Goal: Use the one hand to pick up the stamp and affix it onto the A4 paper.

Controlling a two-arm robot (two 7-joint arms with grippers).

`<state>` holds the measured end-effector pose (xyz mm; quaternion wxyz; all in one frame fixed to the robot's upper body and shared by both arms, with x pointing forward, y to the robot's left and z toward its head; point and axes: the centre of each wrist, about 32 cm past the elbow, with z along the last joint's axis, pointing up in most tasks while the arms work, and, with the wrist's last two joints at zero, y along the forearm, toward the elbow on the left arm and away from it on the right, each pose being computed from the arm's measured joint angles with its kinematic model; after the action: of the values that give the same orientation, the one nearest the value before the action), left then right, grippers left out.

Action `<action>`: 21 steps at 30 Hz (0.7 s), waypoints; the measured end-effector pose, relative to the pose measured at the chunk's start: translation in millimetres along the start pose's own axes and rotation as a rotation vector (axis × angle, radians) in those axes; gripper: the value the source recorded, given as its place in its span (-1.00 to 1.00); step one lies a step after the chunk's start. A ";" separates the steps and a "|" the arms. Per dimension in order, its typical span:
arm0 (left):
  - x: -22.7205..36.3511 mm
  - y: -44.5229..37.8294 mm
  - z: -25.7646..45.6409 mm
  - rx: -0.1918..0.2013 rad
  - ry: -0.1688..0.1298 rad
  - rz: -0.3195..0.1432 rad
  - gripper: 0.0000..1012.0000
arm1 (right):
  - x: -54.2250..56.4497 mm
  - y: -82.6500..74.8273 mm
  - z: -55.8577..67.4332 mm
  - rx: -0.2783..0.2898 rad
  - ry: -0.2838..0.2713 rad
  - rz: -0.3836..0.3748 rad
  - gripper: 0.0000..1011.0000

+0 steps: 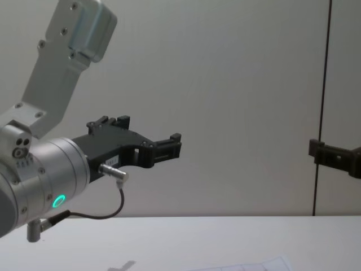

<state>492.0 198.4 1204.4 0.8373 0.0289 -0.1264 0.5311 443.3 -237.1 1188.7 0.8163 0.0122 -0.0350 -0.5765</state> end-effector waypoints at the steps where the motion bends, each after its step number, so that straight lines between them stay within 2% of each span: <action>1: 0.0 0.0 0.0 0.000 0.000 0.000 0.98 | 0.0 0.0 0.0 0.000 0.000 0.000 0.98; 21: 0.0 0.0 0.0 0.000 0.000 0.000 0.98 | 0.1 0.0 0.1 0.000 0.000 0.000 0.98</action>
<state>492.0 198.4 1204.4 0.8373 0.0289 -0.1264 0.5311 443.3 -237.1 1188.7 0.8162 0.0122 -0.0351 -0.5766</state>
